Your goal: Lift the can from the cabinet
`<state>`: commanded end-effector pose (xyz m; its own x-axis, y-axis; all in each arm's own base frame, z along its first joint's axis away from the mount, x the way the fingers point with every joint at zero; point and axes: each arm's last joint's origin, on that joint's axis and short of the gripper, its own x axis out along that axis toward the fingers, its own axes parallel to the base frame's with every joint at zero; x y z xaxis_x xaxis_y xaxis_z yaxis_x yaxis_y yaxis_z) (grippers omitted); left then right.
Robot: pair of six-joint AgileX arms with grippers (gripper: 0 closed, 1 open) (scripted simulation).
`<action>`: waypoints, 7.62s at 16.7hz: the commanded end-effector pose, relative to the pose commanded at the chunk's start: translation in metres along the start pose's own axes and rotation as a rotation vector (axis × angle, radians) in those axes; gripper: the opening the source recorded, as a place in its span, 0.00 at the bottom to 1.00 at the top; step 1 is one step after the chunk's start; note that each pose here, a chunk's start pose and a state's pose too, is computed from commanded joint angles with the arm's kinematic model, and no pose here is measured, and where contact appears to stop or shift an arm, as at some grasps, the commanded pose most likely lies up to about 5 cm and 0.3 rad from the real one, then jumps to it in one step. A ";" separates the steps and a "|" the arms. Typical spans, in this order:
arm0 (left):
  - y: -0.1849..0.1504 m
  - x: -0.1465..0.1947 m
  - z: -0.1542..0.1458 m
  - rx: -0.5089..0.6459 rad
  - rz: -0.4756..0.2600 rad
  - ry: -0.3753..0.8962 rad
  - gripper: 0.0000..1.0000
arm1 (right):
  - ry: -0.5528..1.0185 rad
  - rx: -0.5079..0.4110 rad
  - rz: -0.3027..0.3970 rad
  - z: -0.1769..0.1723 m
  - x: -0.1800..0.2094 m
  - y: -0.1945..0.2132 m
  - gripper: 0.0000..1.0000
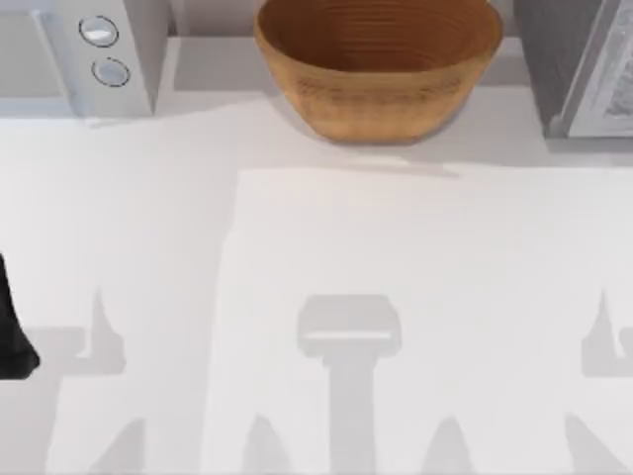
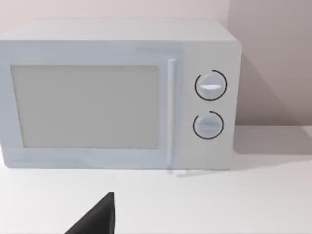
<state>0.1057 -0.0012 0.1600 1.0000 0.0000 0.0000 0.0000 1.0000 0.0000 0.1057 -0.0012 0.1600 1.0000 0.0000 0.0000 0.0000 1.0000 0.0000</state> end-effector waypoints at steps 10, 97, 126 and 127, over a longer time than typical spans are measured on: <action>0.000 0.000 0.000 0.000 0.000 0.000 1.00 | 0.006 0.001 -0.003 0.092 0.004 0.004 1.00; 0.000 0.000 0.000 0.000 0.000 0.000 1.00 | -0.016 0.000 -0.004 0.377 0.160 0.085 0.00; 0.000 0.000 0.000 0.000 0.000 0.000 1.00 | -0.014 -0.003 -0.037 0.186 0.013 0.011 0.00; 0.000 0.000 0.000 0.000 0.000 0.000 1.00 | -0.013 -0.003 -0.033 0.165 0.009 0.009 0.00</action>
<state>0.1057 -0.0012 0.1600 1.0000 0.0000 0.0000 0.0000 1.0000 0.0000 0.1144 0.0083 0.3251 0.9994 -0.0330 0.0126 0.0330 0.9995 -0.0029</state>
